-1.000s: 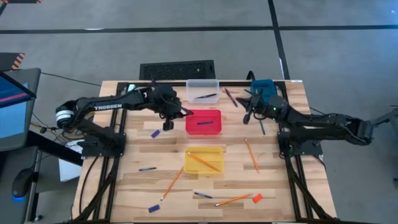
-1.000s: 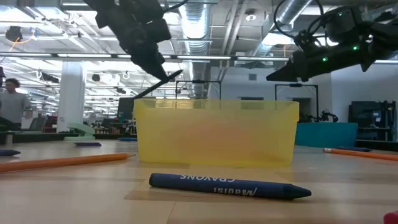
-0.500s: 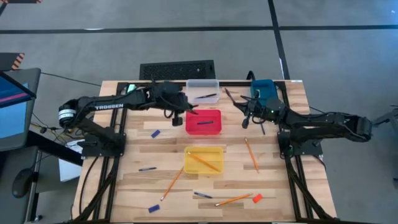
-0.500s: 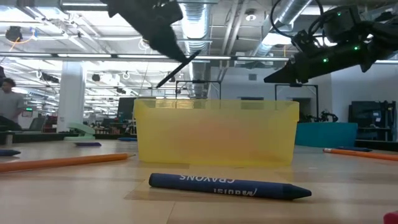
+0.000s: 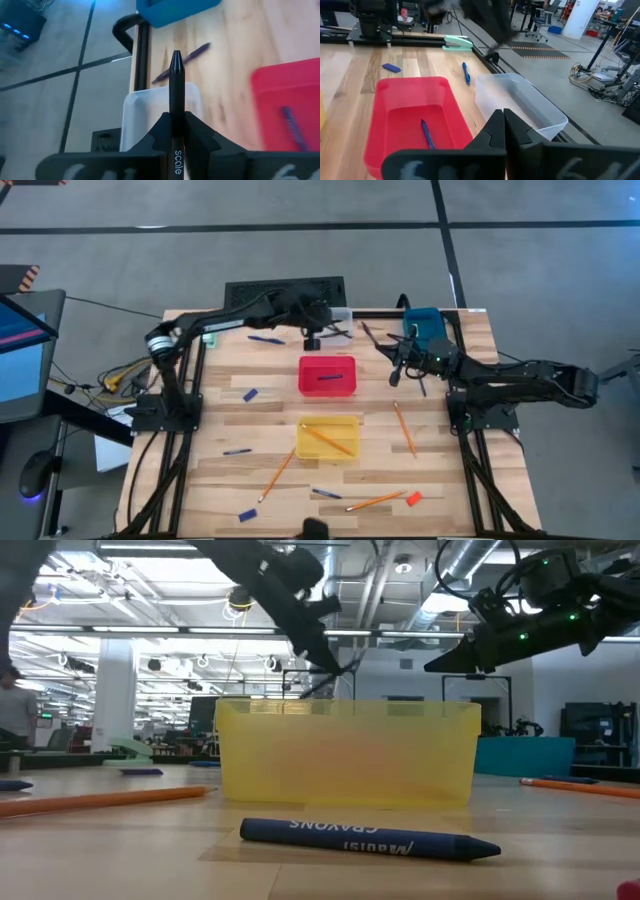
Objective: Sort crayons/erasers/pens/pencils in bins
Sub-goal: Put the left black ballpen into the transparent bin, then put the top right orange pencil into the yellow bin
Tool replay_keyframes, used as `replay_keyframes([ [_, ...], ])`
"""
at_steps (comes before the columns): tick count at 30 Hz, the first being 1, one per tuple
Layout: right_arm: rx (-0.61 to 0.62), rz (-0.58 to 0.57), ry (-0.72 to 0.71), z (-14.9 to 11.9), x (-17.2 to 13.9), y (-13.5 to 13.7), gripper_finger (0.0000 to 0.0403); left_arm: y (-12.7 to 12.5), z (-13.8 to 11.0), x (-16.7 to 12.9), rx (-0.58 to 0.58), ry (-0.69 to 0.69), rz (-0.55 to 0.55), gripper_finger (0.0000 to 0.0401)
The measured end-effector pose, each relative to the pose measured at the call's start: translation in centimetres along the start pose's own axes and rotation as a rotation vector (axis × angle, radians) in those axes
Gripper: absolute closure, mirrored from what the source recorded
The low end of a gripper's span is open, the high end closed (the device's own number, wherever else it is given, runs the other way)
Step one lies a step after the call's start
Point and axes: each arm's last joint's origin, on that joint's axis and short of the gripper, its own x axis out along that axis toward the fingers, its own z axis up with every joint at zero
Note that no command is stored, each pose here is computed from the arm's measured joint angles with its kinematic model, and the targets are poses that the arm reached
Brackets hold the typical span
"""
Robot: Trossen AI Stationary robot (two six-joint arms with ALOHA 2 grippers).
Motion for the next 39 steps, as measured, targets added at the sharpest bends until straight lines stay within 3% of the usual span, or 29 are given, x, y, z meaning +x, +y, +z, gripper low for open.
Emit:
replay_keyframes([
  [6, 0.005, 0.0, 0.0, 0.0, 0.0, 0.0, 0.04, 1.9, -1.1, 3.7, 0.007, 0.055, -0.009, 0.0385],
  [17, 0.029, 0.007, -0.001, 0.1, 0.0, 0.3, 0.04, 4.6, -6.2, 9.2, -0.119, 0.152, -0.103, 0.0385],
  [26, 0.033, 0.014, -0.002, 0.1, 0.0, 0.5, 0.04, 4.7, -7.6, 10.1, -0.156, 0.167, -0.153, 0.038],
  [39, 0.056, 0.017, 0.013, -0.1, 0.0, 0.5, 0.04, 4.6, -7.5, 9.8, -0.148, 0.234, -0.147, 0.0308],
])
